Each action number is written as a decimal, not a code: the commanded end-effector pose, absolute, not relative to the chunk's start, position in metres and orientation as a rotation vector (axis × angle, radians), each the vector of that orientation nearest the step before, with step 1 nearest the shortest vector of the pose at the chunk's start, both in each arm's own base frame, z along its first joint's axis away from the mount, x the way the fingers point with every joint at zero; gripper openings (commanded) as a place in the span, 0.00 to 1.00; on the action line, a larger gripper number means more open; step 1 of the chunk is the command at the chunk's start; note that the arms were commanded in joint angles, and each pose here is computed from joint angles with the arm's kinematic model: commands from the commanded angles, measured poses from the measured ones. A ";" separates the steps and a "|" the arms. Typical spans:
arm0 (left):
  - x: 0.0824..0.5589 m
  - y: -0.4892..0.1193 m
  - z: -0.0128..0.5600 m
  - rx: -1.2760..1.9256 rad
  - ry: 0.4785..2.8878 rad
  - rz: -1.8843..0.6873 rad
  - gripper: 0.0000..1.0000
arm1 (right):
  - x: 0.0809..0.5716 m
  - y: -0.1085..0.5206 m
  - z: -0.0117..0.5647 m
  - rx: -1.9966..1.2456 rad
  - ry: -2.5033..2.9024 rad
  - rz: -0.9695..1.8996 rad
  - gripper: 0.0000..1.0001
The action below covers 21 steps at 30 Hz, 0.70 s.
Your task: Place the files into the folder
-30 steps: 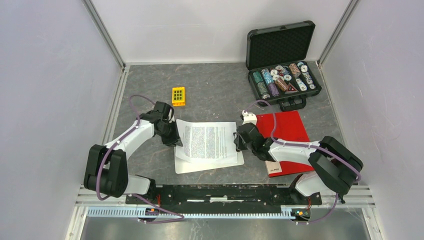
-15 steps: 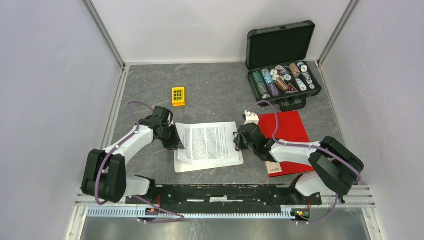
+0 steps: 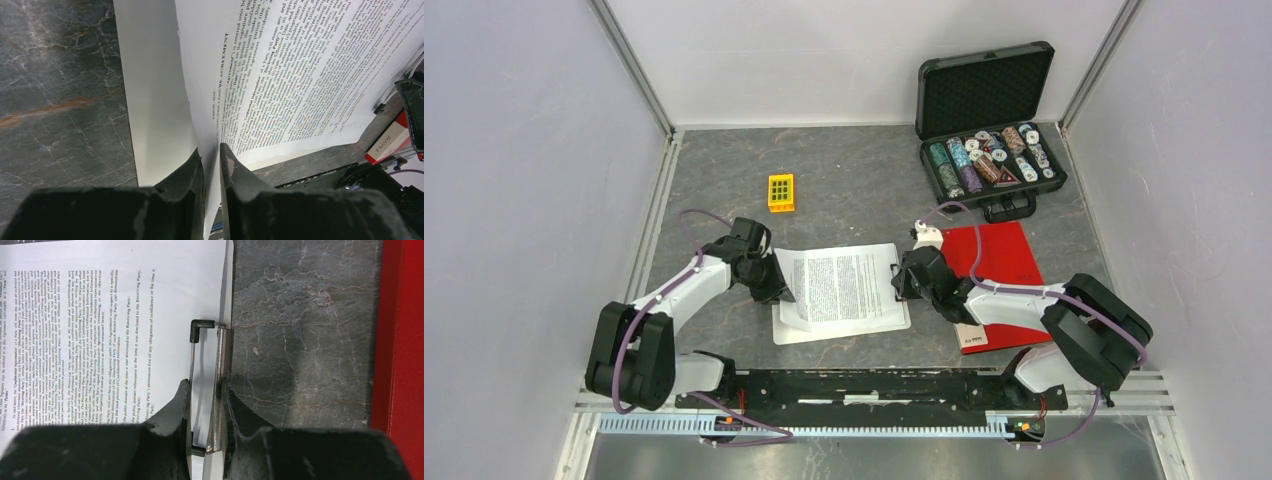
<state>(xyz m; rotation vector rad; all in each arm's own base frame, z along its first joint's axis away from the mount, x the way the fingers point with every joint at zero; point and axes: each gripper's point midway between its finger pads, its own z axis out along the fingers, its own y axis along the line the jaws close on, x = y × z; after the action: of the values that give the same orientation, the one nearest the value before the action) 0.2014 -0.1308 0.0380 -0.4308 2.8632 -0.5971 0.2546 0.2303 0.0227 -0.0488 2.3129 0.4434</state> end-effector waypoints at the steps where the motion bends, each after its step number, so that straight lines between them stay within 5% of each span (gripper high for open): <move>1: 0.206 -0.136 0.044 -0.485 2.818 -0.636 0.22 | 0.230 0.209 -0.008 -0.052 2.443 0.370 0.00; 21: 0.199 -0.138 0.037 -0.501 2.827 -0.626 0.30 | 0.228 0.207 -0.008 -0.053 2.435 0.378 0.00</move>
<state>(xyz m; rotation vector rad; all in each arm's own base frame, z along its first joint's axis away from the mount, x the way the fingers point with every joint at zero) 0.1930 -0.1340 0.0315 -0.4713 2.8703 -0.6053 0.2545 0.2296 0.0231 -0.0336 2.3007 0.4633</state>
